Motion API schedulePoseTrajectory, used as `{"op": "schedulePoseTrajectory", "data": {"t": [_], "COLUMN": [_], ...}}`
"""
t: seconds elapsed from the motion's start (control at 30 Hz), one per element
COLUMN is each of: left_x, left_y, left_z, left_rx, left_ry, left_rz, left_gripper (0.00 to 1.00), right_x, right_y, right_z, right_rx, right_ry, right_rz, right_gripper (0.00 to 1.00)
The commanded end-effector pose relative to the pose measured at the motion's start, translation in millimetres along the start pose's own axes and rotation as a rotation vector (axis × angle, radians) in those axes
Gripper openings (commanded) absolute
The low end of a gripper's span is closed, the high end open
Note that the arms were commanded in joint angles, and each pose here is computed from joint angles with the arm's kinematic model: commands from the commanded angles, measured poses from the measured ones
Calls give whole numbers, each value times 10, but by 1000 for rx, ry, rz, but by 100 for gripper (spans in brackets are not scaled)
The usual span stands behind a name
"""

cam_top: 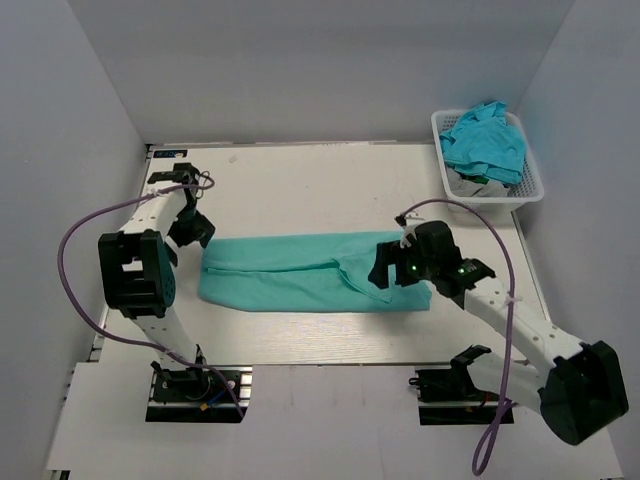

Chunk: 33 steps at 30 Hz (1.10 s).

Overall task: Fold and stack the t-shirts
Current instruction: Fold the other side of the tshirt into a rectangle

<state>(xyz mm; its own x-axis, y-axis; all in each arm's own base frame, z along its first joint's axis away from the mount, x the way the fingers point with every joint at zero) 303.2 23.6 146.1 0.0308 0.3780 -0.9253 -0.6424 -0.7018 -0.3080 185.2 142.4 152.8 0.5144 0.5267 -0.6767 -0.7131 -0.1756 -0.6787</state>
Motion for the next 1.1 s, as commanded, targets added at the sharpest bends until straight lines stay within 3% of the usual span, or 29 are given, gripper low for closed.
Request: {"op": "schedulePoseTrajectory", "data": {"t": [0.0, 0.1, 0.23, 0.47, 0.63, 0.83, 0.93, 1.07], "left_x": [-359, -412, -279, 217, 323, 250, -61, -392], "left_y": [-118, -130, -37, 294, 324, 300, 28, -109], "left_z": [-186, -386, -588, -550, -516, -482, -512, -540], "left_rx": [-3, 26, 49, 84, 58, 60, 29, 59], "left_ry": [197, 346, 481, 340, 274, 261, 306, 364], "left_rz": [-42, -5, 44, 171, 172, 171, 58, -34], "left_gripper": [100, 100, 100, 100, 100, 100, 100, 100], "right_x": [136, 384, 688, 999, 1172, 997, 792, 529], "right_y": [-509, -769, -784, -460, -230, -353, -539, -635], "right_z": [179, 277, 469, 670, 627, 626, 628, 544], "right_rx": [-12, -15, 14, -2, -31, -84, -119, -110], "right_ry": [-126, -207, -394, -567, -574, -519, -453, -293], "right_rz": [-136, -135, -7, 207, 416, 358, 281, 272], "right_gripper": [90, 90, 90, 90, 90, 90, 90, 90]}}
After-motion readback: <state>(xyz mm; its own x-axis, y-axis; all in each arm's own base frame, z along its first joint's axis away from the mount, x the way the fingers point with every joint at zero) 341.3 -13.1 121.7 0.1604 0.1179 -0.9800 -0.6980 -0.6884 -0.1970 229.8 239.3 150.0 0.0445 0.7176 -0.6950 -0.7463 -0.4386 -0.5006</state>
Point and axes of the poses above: each gripper's point midway between its finger pads, its own x axis out along the fingers, its own z axis along the line the jaws close on, y = z × x, the point moved 7 cm from there along -x, back along the fingers, and after that the axes turned 4 degrees about -x, right-handed, at the moved point
